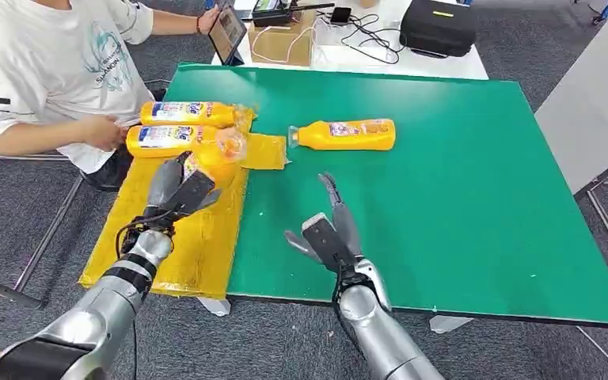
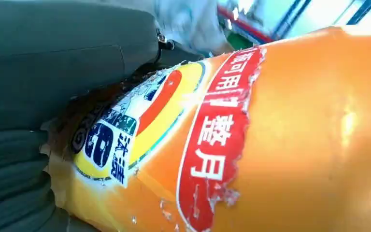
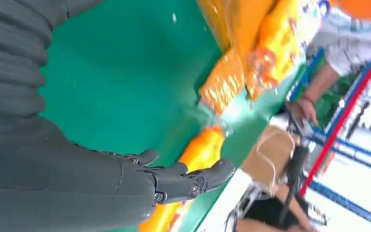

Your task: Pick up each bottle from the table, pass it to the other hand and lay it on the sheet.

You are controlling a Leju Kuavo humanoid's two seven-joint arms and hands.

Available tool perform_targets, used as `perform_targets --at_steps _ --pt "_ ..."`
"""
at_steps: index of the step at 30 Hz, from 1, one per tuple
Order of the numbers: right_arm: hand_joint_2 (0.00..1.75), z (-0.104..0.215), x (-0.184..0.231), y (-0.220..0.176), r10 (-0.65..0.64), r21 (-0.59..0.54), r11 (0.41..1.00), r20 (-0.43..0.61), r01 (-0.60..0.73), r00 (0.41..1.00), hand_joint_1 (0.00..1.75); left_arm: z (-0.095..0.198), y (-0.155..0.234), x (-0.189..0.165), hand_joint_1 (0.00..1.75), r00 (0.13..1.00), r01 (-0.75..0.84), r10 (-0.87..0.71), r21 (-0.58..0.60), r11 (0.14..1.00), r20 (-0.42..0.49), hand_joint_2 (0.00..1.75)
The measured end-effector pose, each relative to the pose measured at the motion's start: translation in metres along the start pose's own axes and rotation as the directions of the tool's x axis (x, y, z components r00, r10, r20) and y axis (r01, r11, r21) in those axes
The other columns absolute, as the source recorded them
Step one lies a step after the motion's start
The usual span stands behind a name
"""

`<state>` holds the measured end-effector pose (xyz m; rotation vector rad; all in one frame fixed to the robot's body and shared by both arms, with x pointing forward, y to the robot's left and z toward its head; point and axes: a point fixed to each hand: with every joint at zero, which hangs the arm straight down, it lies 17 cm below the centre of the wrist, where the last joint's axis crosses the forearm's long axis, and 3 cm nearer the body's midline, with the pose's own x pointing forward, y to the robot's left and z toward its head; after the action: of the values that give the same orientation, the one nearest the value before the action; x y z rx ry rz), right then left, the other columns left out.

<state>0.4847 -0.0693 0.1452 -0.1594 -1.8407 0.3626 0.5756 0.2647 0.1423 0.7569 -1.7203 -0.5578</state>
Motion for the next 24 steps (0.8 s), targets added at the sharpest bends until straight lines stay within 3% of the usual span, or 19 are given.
perform_targets --at_steps 4,9,16,21,22,23,24 --pt "1.75 -0.002 0.002 -0.011 -0.003 -0.014 1.0 0.011 0.003 1.0 0.0 0.002 -0.008 -0.039 1.75 0.957 0.278 -0.286 -0.131 0.952 -0.047 1.75" --pt "1.75 -0.003 0.008 -0.011 -0.004 -0.001 1.0 0.028 0.004 1.0 0.0 0.012 -0.01 -0.081 1.75 0.87 0.456 -0.489 -0.273 0.847 -0.067 1.75" --pt "1.75 -0.004 0.01 -0.01 -0.005 0.008 1.0 0.032 0.005 0.999 0.0 0.021 -0.009 -0.105 1.75 0.801 0.55 -0.598 -0.355 0.756 -0.032 1.75" --pt "1.75 -0.003 0.011 -0.006 -0.013 0.029 1.0 0.034 0.012 0.999 0.0 0.027 -0.019 -0.114 1.75 0.74 0.617 -0.67 -0.455 0.642 0.058 1.75" --pt "1.75 -0.003 0.011 -0.005 -0.014 0.032 0.999 0.034 0.013 0.999 0.0 0.028 -0.02 -0.116 0.28 0.721 0.637 -0.688 -0.47 0.611 0.082 1.75" --pt "1.75 -0.004 0.012 -0.005 -0.015 0.038 0.999 0.036 0.014 0.999 0.0 0.029 -0.022 -0.118 0.0 0.699 0.658 -0.707 -0.486 0.576 0.11 1.75" --pt "1.75 -0.005 0.013 -0.005 -0.015 0.04 0.999 0.039 0.013 0.999 0.0 0.03 -0.023 -0.119 0.0 0.681 0.674 -0.72 -0.497 0.547 0.133 1.75"
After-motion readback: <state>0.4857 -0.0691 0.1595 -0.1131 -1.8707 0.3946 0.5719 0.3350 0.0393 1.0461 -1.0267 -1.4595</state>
